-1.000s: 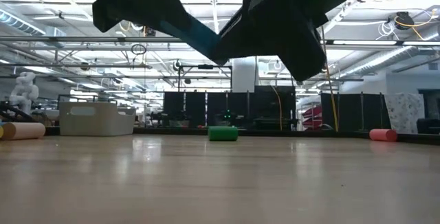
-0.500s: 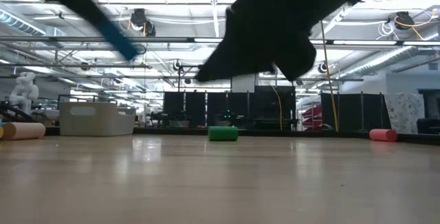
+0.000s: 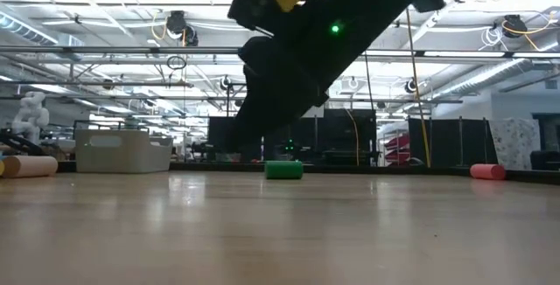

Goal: Sort blocks by size
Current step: Put the light blue rectangular block into the white bin, then put the orange cylindrical block into the blue green bin

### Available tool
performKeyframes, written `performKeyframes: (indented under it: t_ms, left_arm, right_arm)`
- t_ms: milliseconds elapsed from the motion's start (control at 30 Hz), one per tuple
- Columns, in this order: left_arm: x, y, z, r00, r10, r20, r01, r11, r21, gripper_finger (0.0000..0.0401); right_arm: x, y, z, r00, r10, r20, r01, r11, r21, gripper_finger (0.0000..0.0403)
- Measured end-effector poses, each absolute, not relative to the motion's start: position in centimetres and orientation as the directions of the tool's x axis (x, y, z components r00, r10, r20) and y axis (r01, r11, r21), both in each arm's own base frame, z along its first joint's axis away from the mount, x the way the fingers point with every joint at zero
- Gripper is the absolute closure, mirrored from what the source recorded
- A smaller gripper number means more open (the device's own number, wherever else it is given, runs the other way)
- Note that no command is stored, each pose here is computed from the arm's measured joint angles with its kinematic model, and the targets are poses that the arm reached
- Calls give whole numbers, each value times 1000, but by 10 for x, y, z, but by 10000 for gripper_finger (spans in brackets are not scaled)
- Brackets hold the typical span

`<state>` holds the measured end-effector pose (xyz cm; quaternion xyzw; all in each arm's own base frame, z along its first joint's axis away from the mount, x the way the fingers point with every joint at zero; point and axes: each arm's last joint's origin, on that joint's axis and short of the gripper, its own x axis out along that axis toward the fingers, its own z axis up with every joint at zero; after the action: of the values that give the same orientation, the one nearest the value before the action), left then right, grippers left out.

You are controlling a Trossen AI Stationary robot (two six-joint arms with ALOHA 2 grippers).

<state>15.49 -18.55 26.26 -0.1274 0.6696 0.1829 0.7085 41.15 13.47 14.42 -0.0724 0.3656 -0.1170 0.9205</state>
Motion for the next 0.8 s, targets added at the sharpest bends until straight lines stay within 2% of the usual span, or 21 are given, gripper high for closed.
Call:
performKeyframes:
  t_ms: [200, 500, 633, 800]
  left_arm:
    - [142, -200, 262, -48, -18, -999, -373, 928, 1, 337]
    - [134, -205, 262, -66, -27, -997, -339, 941, -3, 336]
    - [135, -203, 262, -41, -2, -999, -343, 939, 13, 292]
    - [136, -199, 262, -46, 36, -998, -377, 925, 51, 228]
  right_arm:
    - [414, 128, 143, 698, -228, -679, 144, 973, -178, 238]
    - [413, 128, 142, 689, -188, -700, 105, 982, -160, 238]
    - [408, 121, 137, 624, -220, -750, 64, 971, -231, 238]
    - [403, 89, 141, 519, -312, -796, 105, 947, -303, 238]
